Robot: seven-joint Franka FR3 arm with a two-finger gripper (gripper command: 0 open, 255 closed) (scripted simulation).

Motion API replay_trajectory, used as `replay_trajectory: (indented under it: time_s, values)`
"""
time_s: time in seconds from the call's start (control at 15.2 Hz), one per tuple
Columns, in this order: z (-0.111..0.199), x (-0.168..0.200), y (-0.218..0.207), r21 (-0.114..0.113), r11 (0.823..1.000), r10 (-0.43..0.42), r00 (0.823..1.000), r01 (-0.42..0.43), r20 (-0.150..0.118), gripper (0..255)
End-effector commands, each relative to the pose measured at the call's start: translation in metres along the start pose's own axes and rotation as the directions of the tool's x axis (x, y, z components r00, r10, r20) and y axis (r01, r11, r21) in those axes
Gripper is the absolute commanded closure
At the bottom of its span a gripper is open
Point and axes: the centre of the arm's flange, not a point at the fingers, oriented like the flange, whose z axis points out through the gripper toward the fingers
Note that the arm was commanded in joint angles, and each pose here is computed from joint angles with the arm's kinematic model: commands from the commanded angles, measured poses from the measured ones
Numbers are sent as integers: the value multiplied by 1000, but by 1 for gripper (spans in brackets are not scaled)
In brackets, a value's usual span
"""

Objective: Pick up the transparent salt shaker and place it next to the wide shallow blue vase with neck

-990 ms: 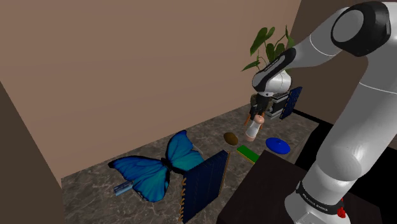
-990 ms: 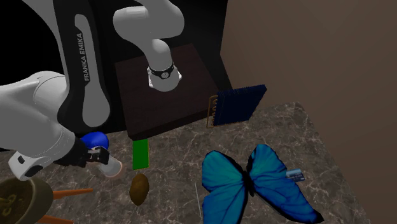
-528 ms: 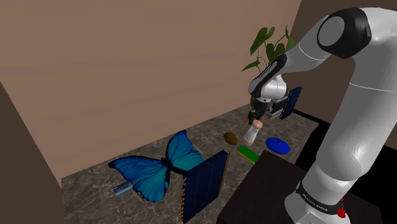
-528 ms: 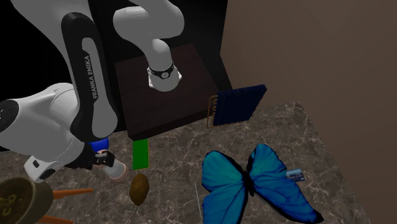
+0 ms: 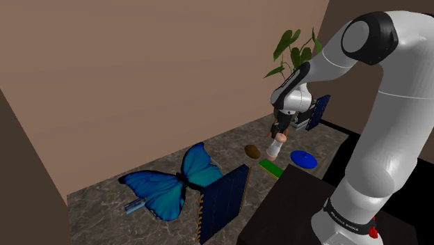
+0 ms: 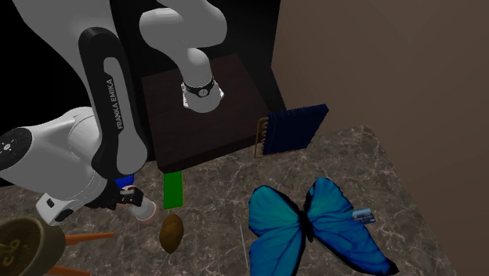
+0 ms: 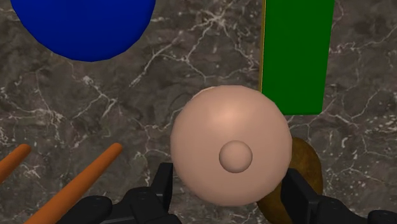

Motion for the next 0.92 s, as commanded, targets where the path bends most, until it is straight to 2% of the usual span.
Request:
replay_trajectory:
  time_s: [0.0,0.07,0.4,0.66,0.86]
  values:
    - [0,0,0,0,1000,0,1000,0,0,255]
    - [0,0,0,0,1000,0,1000,0,0,0]
    - [0,0,0,0,1000,0,1000,0,0,0]
    - [-50,0,0,0,1000,0,1000,0,0,0]
    - [-50,0,0,0,1000,0,1000,0,0,0]
